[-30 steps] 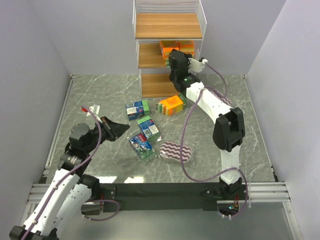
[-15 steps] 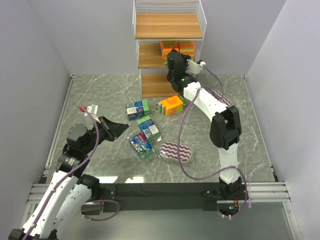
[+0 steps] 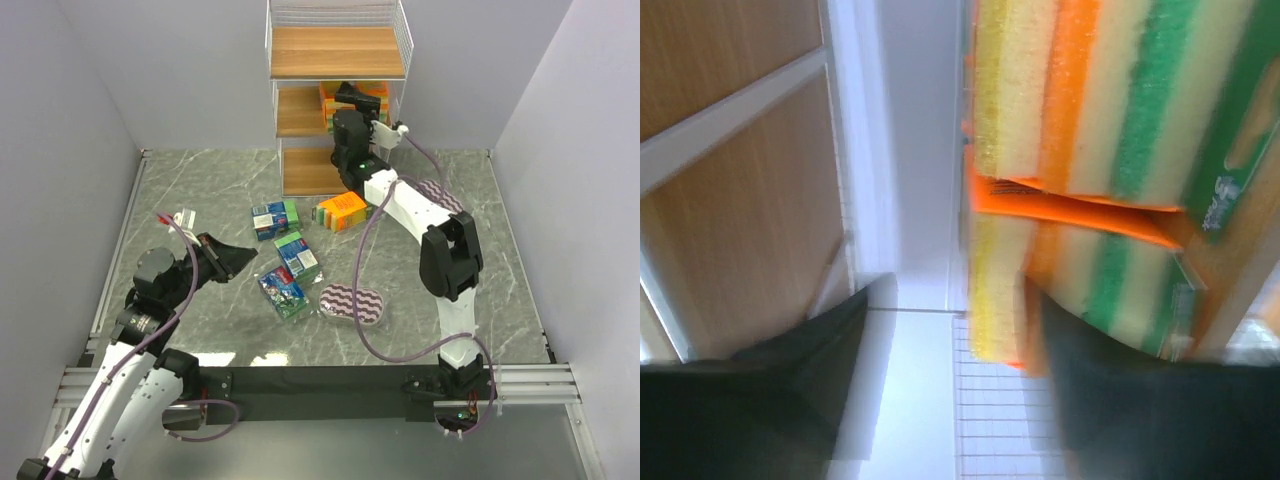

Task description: Place and organize the cleaning sponges onto the shelf

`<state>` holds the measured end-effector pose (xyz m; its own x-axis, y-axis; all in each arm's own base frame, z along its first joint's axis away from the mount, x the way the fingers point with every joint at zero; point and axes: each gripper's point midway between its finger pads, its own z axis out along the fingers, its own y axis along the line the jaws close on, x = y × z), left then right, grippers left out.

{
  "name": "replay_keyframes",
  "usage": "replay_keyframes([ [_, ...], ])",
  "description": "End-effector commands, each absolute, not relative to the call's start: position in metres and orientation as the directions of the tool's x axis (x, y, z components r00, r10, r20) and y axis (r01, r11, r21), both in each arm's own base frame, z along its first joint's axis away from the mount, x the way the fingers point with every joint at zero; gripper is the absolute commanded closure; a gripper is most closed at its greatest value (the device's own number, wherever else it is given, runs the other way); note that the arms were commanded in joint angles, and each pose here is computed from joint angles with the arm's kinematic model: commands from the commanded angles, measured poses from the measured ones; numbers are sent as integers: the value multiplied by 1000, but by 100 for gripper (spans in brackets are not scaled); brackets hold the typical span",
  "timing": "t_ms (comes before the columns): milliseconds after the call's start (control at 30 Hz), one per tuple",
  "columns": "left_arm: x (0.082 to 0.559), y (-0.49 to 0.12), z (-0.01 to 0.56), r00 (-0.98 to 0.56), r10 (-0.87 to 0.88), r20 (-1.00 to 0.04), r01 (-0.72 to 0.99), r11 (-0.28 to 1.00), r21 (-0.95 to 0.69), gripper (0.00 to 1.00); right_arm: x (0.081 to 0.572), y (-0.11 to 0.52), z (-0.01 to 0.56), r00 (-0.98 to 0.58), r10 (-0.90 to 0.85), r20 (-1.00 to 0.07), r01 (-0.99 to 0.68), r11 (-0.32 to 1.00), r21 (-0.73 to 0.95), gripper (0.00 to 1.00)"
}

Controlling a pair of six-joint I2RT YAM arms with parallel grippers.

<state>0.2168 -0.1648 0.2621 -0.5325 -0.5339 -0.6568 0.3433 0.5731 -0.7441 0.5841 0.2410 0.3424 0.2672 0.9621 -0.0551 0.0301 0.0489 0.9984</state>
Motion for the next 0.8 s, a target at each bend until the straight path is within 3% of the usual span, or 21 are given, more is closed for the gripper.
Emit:
replay_keyframes([
  [0, 217, -164, 282, -490, -550, -677, 381, 563, -733, 99, 566, 228, 378, 305, 952, -13, -43, 28, 999, 7],
  [233, 225, -164, 295, -458, -555, -694, 399, 569, -719, 99, 504, 208, 391, 251, 968, -2, -162, 43, 986, 4],
  [367, 237, -169, 307, -439, -554, -707, 428, 563, -707, 99, 460, 196, 389, 176, 983, -59, -209, 96, 973, 3],
  [533, 264, -179, 314, -434, -543, -719, 443, 567, -695, 99, 402, 178, 339, 68, 968, -243, -115, 250, 961, 0],
  [700, 292, -196, 296, -493, -525, -694, 424, 552, -718, 99, 372, 160, 273, -59, 840, -539, -2, 540, 842, 0],
  [767, 301, -201, 285, -511, -529, -678, 394, 557, -731, 99, 369, 150, 244, -182, 748, -638, 24, 652, 757, 0],
])
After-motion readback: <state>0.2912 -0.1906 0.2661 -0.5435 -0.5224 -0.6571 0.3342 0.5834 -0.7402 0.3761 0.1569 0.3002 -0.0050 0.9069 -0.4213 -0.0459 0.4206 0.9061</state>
